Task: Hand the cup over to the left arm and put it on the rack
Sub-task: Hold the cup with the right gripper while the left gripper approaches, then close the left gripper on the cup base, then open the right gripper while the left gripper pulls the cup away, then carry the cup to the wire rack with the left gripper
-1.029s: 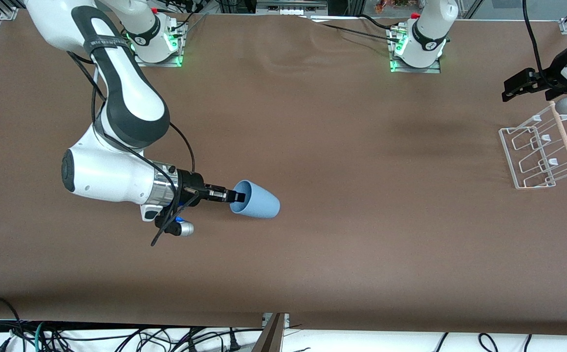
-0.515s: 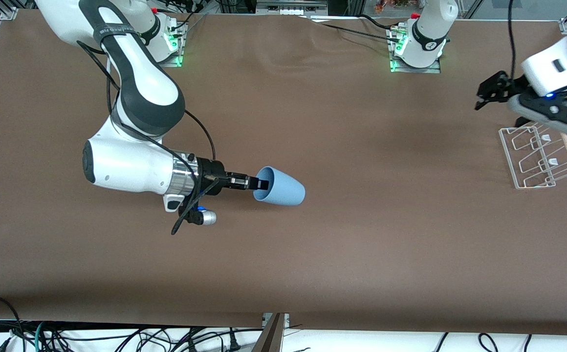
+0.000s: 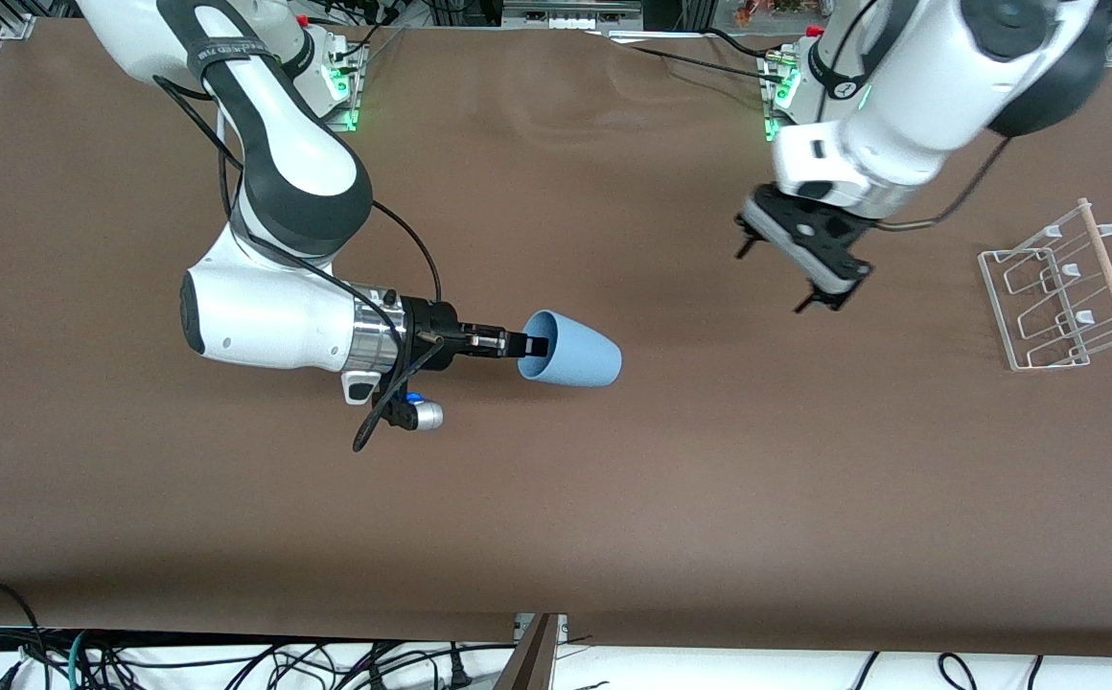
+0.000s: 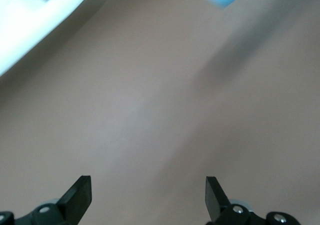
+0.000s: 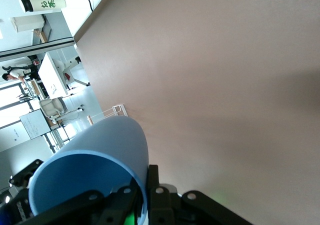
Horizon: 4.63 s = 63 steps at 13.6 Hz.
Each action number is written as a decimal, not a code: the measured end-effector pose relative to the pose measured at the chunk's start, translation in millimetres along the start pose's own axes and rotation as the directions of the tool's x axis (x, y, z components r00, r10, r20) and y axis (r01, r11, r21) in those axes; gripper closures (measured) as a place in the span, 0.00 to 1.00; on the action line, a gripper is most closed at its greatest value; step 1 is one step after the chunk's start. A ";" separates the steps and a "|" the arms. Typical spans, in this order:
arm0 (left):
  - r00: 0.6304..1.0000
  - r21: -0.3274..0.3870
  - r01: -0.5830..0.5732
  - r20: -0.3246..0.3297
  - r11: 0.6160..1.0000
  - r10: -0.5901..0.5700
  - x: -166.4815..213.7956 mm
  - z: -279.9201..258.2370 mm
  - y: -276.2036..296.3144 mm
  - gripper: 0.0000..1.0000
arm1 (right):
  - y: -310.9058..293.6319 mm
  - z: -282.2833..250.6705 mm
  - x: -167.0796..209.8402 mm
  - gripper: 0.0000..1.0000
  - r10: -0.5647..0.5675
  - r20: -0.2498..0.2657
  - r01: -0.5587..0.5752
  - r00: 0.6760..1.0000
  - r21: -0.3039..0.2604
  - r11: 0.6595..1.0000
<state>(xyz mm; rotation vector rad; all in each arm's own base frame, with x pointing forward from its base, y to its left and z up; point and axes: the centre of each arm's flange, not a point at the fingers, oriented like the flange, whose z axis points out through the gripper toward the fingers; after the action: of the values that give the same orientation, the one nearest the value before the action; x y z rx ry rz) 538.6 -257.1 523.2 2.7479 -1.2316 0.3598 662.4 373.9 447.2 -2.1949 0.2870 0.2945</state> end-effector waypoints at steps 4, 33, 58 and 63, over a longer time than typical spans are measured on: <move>0.974 0.148 -0.218 -0.035 0.965 0.226 32.0 24.3 46.5 0.00 | -5.1 5.6 -6.4 0.95 -0.006 0.016 0.006 1.000 0.007 1.000; 0.914 0.209 -0.364 -0.107 0.908 0.392 75.8 61.8 76.1 0.00 | -20.0 38.5 -40.0 0.95 -0.016 0.142 0.016 0.990 0.003 1.000; 0.977 0.146 -0.006 0.212 0.989 -0.025 -52.4 3.7 -100.6 0.38 | 39.0 -111.1 37.7 0.00 -0.018 -0.062 0.008 0.998 -0.160 0.987; 0.844 0.092 0.111 0.517 0.990 -0.143 -160.8 5.6 -174.2 0.38 | 76.4 -146.3 55.7 0.00 -0.079 -0.086 0.049 0.993 -0.313 0.948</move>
<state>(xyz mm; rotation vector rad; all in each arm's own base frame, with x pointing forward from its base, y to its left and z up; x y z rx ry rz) 566.2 -26.4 475.8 3.0692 -1.1252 -0.4079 707.4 206.0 458.6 -2.5299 0.2346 0.2069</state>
